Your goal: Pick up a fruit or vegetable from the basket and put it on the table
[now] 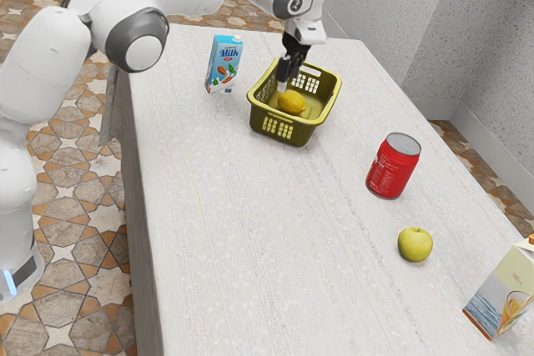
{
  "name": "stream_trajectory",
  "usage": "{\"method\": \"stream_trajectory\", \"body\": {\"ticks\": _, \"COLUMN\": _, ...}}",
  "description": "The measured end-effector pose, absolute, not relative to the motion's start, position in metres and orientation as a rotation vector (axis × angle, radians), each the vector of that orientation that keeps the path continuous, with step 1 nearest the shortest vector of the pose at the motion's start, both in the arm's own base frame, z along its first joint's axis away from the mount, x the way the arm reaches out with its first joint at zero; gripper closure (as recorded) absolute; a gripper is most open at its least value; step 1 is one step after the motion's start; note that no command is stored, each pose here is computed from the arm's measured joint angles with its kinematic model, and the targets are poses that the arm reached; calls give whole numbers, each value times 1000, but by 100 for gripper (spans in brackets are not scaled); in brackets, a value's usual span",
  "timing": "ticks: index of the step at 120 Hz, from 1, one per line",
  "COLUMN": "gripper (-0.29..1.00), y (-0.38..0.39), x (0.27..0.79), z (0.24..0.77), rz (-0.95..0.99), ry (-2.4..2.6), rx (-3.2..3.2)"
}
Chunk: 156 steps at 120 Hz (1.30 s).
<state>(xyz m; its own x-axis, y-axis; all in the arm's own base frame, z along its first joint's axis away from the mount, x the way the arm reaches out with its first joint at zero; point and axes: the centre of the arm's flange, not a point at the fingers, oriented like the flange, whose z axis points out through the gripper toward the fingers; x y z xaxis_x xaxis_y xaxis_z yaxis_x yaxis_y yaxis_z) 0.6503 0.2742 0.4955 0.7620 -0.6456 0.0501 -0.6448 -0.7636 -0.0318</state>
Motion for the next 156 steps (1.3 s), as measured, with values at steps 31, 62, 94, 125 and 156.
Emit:
{"method": "stream_trajectory", "body": {"ticks": 31, "gripper": 0, "y": 277, "x": 655, "z": 473, "rz": -70, "ry": 1070, "rx": -2964}}
{"method": "stream_trajectory", "body": {"ticks": 62, "gripper": 0, "y": 272, "x": 659, "z": 468, "rz": -67, "ry": 1080, "rx": -2968}}
{"method": "stream_trajectory", "body": {"ticks": 94, "gripper": 0, "y": 281, "x": 665, "z": 461, "rz": -111, "ry": 1074, "rx": -2931}}
{"method": "stream_trajectory", "body": {"ticks": 125, "gripper": 0, "y": 282, "x": 673, "z": 451, "rz": -149, "ry": 1103, "rx": -2890}}
{"method": "stream_trajectory", "body": {"ticks": 156, "gripper": 0, "y": 279, "x": 677, "z": 447, "rz": -163, "ry": 1129, "rx": -2877}}
